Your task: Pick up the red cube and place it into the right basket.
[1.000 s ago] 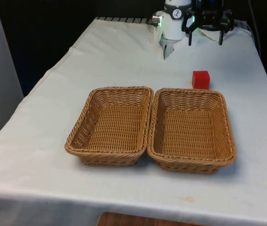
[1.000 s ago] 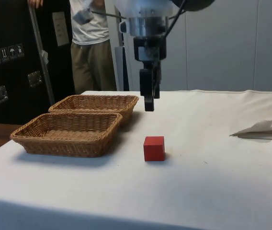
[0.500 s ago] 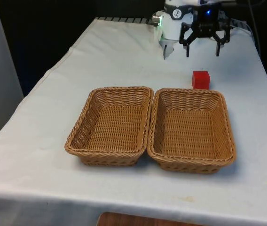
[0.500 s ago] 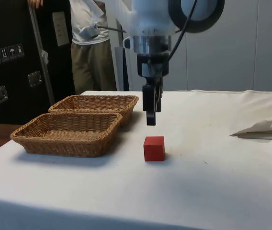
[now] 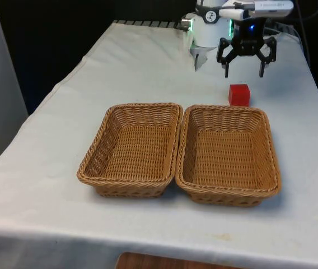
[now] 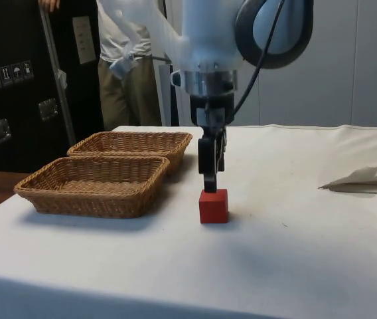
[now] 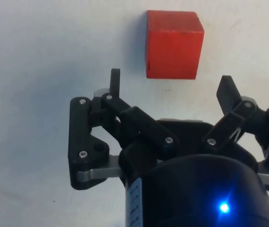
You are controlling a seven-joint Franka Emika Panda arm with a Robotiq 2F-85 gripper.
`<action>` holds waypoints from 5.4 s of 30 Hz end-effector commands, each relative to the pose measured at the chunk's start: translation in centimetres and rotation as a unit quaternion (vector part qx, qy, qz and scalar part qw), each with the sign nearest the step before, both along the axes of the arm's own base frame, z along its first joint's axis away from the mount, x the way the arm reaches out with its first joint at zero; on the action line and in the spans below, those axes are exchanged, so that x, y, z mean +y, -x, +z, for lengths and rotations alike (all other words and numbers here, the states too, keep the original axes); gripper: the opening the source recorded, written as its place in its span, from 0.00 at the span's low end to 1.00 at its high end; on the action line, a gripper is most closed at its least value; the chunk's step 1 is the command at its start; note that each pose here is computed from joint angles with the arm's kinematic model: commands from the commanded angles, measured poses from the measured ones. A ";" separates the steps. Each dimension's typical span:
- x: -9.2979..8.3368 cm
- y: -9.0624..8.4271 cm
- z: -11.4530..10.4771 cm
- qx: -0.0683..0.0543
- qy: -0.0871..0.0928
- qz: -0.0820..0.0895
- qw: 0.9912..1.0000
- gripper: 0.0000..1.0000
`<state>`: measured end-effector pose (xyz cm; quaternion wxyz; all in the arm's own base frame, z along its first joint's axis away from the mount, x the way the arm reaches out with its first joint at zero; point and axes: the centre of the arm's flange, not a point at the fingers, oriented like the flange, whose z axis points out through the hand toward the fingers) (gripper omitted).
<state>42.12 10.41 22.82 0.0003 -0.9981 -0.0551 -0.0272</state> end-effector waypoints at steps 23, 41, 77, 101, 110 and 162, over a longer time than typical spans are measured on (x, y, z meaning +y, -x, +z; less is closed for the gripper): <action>-0.3 -0.7 -5.2 0.006 0.010 -0.008 1.000 1.00; -0.3 -1.3 -7.0 0.005 0.015 -0.009 1.000 0.01; -1.6 0.2 2.4 0.004 -0.001 -0.024 1.000 0.02; -6.6 -2.3 9.2 0.005 -0.008 -0.029 1.000 0.02; -9.2 -4.3 10.3 0.010 -0.006 -0.029 1.000 0.02; -20.0 -19.9 6.9 0.001 0.030 -0.037 0.999 0.02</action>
